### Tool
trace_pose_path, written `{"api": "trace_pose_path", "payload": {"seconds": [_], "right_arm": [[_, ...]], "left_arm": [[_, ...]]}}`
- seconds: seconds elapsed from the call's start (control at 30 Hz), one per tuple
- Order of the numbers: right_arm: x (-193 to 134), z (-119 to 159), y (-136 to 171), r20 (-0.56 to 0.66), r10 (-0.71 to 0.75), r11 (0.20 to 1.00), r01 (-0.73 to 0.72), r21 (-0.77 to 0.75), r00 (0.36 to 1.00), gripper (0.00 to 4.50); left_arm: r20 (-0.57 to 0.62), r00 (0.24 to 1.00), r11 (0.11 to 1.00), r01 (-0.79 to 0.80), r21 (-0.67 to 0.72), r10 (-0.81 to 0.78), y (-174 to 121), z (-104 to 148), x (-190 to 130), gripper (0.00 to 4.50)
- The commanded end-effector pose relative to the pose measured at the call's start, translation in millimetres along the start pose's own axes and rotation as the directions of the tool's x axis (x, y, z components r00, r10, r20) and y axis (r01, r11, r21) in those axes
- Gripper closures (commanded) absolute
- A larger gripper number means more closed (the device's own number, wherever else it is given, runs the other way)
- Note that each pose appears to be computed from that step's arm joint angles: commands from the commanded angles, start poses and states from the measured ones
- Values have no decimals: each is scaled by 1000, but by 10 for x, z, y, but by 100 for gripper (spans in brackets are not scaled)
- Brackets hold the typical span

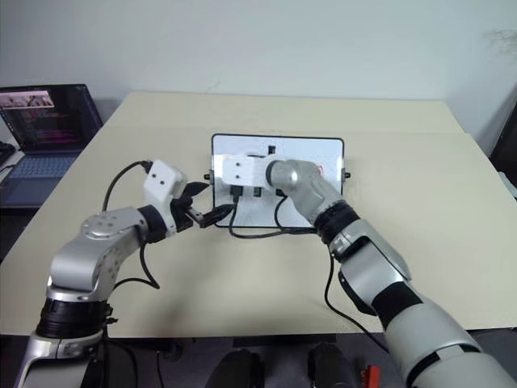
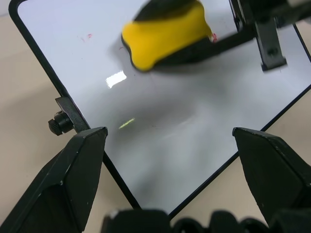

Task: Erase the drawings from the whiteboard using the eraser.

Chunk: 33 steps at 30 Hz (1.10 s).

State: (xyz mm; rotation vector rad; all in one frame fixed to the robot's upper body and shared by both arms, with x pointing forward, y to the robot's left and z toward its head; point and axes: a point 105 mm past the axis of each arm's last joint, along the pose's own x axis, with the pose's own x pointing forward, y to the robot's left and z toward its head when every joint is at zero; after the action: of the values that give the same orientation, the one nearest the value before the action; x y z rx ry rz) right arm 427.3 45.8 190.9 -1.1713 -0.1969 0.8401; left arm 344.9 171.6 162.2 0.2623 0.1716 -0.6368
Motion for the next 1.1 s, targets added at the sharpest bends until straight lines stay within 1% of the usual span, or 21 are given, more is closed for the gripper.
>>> {"api": "trace_pose_path", "payload": {"seconds": [0.03, 0.13, 0.23, 0.27, 0.33, 0.43, 0.57, 0.63, 0.7, 0.77, 0.83, 0.9, 1.0, 1.1], "right_arm": [[-37, -264, 132, -86, 79, 997, -78, 14, 993, 323], [-62, -342, 352, -108, 195, 981, -194, 19, 975, 323], [-84, -353, 453, -109, 246, 969, -246, 17, 963, 323], [-81, -339, 445, -104, 239, 971, -239, 13, 965, 323], [-58, -284, 350, -89, 180, 984, -181, -1, 980, 323], [-24, -152, 121, -44, 46, 999, -47, -16, 998, 323], [-5, 9, -68, 17, -64, 998, 64, -14, 998, 323], [7, 61, -87, 36, -75, 997, 76, -3, 996, 323], [22, 82, -46, 42, -55, 998, 55, 9, 998, 323], [36, 56, 47, 33, -7, 1000, 7, 22, 999, 323], [37, -8, 205, 18, 78, 995, -79, 60, 997, 323], [26, -39, 267, 17, 105, 992, -106, 75, 994, 323], [13, 31, 101, 50, 16, 993, -22, 113, 999, 323], [-51, 128, -126, 106, -89, 973, 63, 221, 990, 323]], "left_arm": [[41, 999, 999, 6, 36, -8, -22, 124, -10, 0], [41, 999, 999, 6, 36, -8, -19, 126, -9, 0], [42, 999, 999, 7, 37, -9, -23, 127, -7, 0], [41, 999, 999, 8, 38, -9, -25, 127, -5, 0], [41, 999, 999, 9, 38, -11, -29, 128, -6, 0], [41, 999, 999, 12, 37, -13, -37, 125, -5, 0], [39, 999, 999, 12, 36, -13, -38, 122, -10, 0], [39, 999, 999, 11, 35, -13, -40, 122, -12, 0], [39, 999, 999, 10, 34, -11, -41, 121, -15, 0], [40, 999, 999, 8, 34, -9, -39, 121, -17, 0], [40, 999, 999, 4, 33, -6, -31, 123, -23, 0], [41, 999, 1000, 1, 31, -2, -20, 125, -29, 0], [43, 999, 1000, -1, 26, 0, -10, 126, -27, 0], [48, 999, 1000, 9, 23, -10, -15, 137, -14, 0]]}}
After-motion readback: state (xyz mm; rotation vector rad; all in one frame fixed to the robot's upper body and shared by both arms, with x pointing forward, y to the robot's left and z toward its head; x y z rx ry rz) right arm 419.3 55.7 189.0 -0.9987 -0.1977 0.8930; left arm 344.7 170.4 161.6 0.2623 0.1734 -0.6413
